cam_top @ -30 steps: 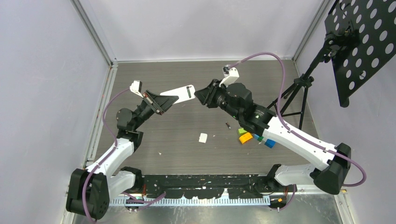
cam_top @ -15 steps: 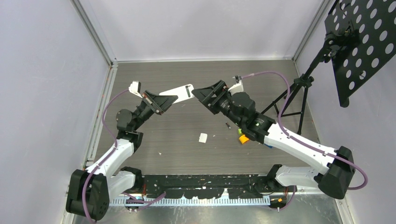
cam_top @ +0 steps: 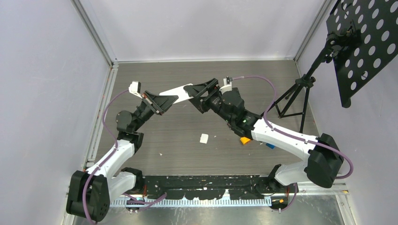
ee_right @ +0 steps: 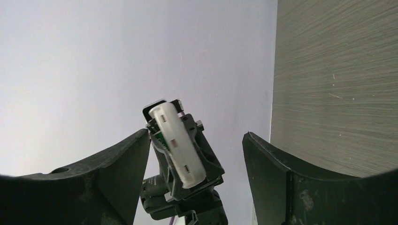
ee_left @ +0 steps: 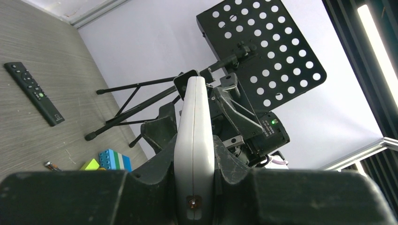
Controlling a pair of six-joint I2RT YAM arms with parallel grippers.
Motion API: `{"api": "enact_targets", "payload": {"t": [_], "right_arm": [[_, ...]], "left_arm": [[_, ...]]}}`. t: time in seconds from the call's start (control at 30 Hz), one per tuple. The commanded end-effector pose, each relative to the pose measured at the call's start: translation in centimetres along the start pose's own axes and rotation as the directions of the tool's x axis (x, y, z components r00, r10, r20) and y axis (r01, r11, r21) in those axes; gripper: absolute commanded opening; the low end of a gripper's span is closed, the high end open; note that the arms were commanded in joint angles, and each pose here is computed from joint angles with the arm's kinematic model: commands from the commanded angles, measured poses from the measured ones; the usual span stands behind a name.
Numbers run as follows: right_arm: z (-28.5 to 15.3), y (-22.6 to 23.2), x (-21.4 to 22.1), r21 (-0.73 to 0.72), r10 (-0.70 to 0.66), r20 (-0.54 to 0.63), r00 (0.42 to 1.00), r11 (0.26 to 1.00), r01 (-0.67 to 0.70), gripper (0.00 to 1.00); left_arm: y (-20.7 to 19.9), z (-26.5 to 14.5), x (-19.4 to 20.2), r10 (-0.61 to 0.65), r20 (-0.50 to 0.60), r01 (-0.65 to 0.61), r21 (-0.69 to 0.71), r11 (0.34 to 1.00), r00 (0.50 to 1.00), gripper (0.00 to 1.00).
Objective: Load the batteries into the remote control
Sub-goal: Load the battery into the remote control.
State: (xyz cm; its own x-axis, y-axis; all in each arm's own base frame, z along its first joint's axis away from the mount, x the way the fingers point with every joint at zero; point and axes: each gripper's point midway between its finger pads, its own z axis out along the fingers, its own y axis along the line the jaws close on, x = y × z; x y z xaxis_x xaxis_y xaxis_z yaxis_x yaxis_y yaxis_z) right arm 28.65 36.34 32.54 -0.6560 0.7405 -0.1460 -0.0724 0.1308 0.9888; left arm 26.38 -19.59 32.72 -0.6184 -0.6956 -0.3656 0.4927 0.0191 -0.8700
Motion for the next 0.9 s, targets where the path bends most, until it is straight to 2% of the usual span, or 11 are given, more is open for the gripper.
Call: {"api": "enact_targets", "payload": {"t": [0.0,0.53,0.7,0.87], "right_arm": [[0.1,5.0,-1.2,-0.145,0.072,0.025,0.997,0.987,-0.068,0.77],[0.8,5.3,-1.9,-0.152,0.067,0.032,0.997,0.986,-0.061,0.77],[1.1,5.4,-1.4,-0.150,0.055,0.001,0.998,0.987,-0.054,0.72],[1.2,5.1,-1.1,-0.148,0.053,-0.010,0.999,0.988,-0.054,0.63]], "left_arm": [[-2.4,-0.2,-0.1,0.075,0.005,-0.075,0.084,0.994,0.997,0.00],[-1.7,-0.2,0.3,0.091,-0.020,-0.089,0.077,0.993,0.996,0.00],[-1.8,-0.2,0.4,0.093,-0.022,-0.091,0.079,0.993,0.995,0.00],[-2.0,-0.1,0.3,0.089,-0.023,-0.087,0.082,0.993,0.996,0.00]]}}
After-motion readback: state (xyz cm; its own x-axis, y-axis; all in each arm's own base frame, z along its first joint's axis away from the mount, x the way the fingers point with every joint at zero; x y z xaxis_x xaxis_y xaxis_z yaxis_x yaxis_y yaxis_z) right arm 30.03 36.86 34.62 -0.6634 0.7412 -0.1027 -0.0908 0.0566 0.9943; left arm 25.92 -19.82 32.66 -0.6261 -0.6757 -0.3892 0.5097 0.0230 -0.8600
